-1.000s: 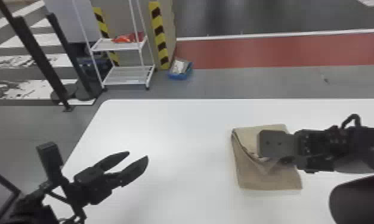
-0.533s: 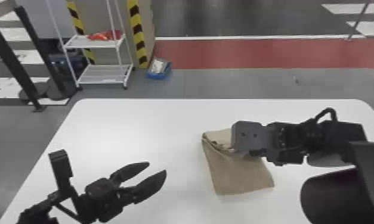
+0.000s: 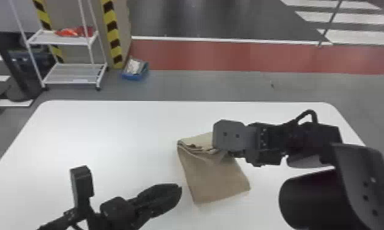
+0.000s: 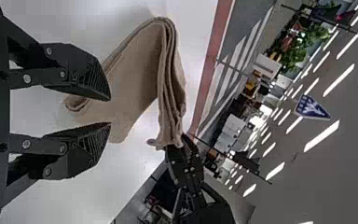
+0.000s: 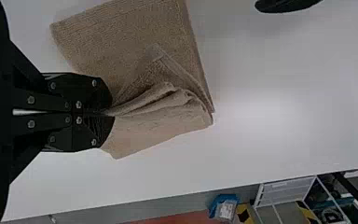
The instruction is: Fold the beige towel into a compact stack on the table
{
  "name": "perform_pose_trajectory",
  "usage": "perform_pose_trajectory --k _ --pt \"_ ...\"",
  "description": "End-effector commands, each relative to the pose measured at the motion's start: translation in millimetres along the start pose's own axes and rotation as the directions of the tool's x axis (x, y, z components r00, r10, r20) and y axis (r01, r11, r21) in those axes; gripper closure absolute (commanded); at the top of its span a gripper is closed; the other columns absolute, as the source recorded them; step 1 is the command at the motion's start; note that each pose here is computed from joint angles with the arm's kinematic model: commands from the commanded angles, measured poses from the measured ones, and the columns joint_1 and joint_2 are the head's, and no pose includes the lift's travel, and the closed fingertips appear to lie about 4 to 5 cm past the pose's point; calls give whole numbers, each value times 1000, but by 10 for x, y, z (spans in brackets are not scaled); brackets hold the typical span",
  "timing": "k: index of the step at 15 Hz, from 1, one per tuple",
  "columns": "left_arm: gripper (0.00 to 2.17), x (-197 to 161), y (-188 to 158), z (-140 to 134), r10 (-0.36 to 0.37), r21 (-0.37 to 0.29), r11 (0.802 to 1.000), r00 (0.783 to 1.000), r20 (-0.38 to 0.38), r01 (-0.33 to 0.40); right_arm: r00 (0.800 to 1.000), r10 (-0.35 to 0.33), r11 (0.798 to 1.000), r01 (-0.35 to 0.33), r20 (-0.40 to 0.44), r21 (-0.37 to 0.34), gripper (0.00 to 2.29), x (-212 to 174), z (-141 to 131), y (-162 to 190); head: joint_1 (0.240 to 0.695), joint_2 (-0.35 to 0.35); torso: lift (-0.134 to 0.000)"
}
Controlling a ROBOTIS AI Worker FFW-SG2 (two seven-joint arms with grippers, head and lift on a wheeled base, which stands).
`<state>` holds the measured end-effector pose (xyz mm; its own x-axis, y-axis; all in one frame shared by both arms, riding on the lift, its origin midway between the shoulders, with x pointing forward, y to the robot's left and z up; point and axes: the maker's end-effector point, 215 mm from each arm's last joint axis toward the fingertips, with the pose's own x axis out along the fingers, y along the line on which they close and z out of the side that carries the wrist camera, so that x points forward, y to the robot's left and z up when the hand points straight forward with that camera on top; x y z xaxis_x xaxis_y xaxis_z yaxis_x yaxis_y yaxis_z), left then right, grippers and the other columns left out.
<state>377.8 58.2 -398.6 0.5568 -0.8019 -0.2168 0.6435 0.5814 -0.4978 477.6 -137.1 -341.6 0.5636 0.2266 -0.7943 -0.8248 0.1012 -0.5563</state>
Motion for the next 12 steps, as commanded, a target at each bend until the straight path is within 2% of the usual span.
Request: perform_pose_trajectory --k 1,4,6,10,12 --pt "1835 149 -235 -131 -64 0 998 998 -16 64 1000 2 1000 -2 2 2 1713 -10 -2 6 695 -97 -124" --pt "1835 314 -491 -137 -120 27 992 993 4 120 1000 4 1000 -4 0 9 1713 -13 -24 32 695 -139 -124" --pt "1835 422 -524 -104 -126 52 991 992 18 125 1000 1 1000 -1 4 8 1713 -33 -8 35 695 -173 -124" --pt "1835 690 -515 -189 -111 75 991 994 -15 112 1000 -7 1000 6 6 31 1717 -73 -14 35 695 -199 -124" --pt "1835 821 -532 -324 -104 91 990 993 -52 109 1000 -10 999 9 9 36 1713 -90 -6 36 695 -217 -124"
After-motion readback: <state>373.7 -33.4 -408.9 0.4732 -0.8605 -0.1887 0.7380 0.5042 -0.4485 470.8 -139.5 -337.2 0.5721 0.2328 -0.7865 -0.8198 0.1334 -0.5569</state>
